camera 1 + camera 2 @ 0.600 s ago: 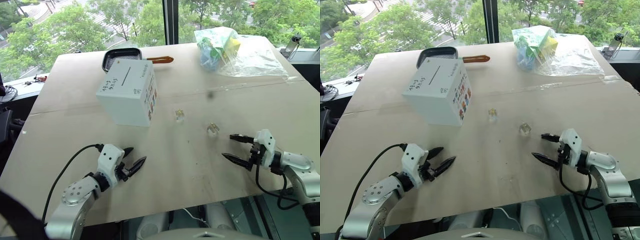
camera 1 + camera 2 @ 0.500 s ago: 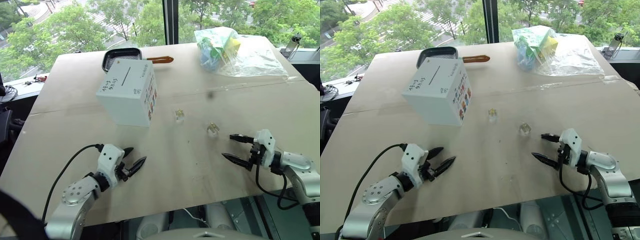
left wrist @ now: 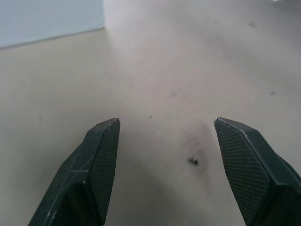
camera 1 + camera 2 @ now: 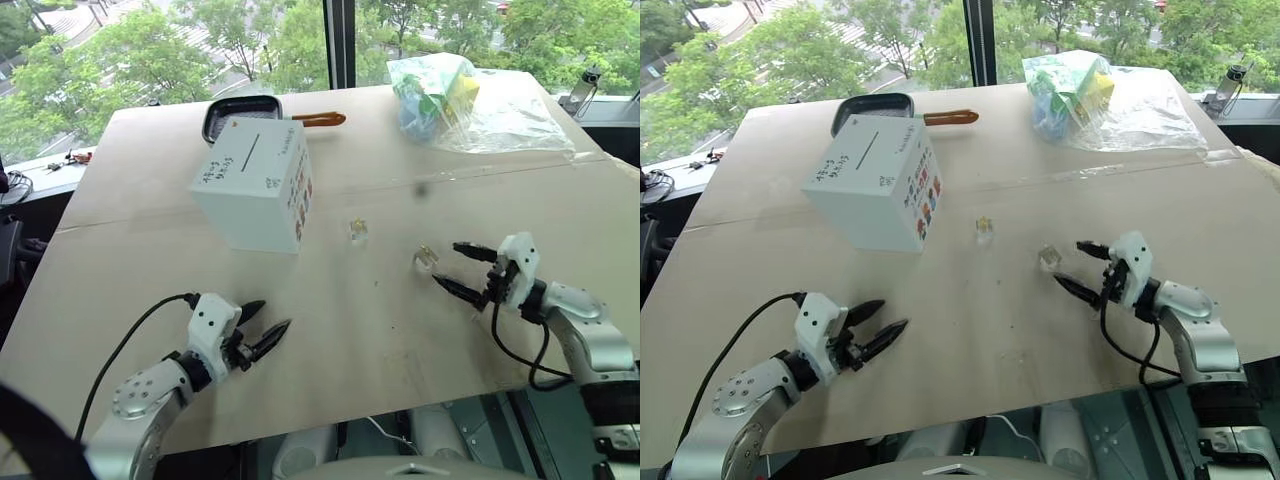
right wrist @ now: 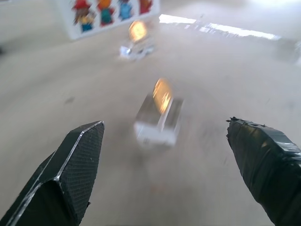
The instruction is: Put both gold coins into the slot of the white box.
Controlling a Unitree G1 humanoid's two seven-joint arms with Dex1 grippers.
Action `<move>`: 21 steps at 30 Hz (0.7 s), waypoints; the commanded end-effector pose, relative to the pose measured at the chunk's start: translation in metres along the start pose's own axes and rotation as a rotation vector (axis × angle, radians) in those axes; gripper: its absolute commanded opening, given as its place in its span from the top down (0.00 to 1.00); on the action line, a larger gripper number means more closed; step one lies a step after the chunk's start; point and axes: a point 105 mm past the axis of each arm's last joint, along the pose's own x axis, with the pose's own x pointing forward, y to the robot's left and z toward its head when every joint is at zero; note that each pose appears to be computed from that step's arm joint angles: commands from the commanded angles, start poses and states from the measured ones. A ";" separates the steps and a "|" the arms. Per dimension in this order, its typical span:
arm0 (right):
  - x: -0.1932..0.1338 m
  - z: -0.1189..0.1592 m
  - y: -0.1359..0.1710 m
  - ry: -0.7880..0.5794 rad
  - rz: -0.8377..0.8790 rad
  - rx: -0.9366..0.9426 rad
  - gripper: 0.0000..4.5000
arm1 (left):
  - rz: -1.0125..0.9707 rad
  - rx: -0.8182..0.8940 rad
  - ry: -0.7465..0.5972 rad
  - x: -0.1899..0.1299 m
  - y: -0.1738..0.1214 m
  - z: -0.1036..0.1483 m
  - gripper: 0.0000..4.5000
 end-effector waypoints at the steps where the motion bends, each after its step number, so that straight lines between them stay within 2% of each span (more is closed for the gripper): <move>1: 0.010 0.019 -0.001 -0.041 -0.049 -0.052 0.01 | -0.069 0.048 -0.090 0.001 -0.009 0.029 0.27; 6: 0.023 0.021 0.004 -0.044 -0.056 -0.061 0.01 | -0.145 0.058 -0.145 0.006 -0.020 0.050 0.27; 9: 0.025 0.017 0.006 -0.022 -0.040 -0.065 0.20 | -0.176 0.072 -0.160 0.007 -0.025 0.059 0.27; 13: 0.027 0.015 0.008 -0.011 -0.028 -0.074 0.63 | -0.214 0.083 -0.172 0.008 -0.030 0.070 0.27; 14: 0.027 0.015 0.008 -0.012 -0.027 -0.074 0.70 | -0.215 0.084 -0.172 0.008 -0.031 0.072 0.27; 17: 0.027 0.015 0.009 -0.005 -0.014 -0.073 0.99 | -0.214 0.092 -0.170 0.008 -0.032 0.074 0.27; 21: 0.025 0.009 0.012 0.028 0.012 -0.068 0.99 | -0.209 0.104 -0.169 0.009 -0.033 0.076 0.27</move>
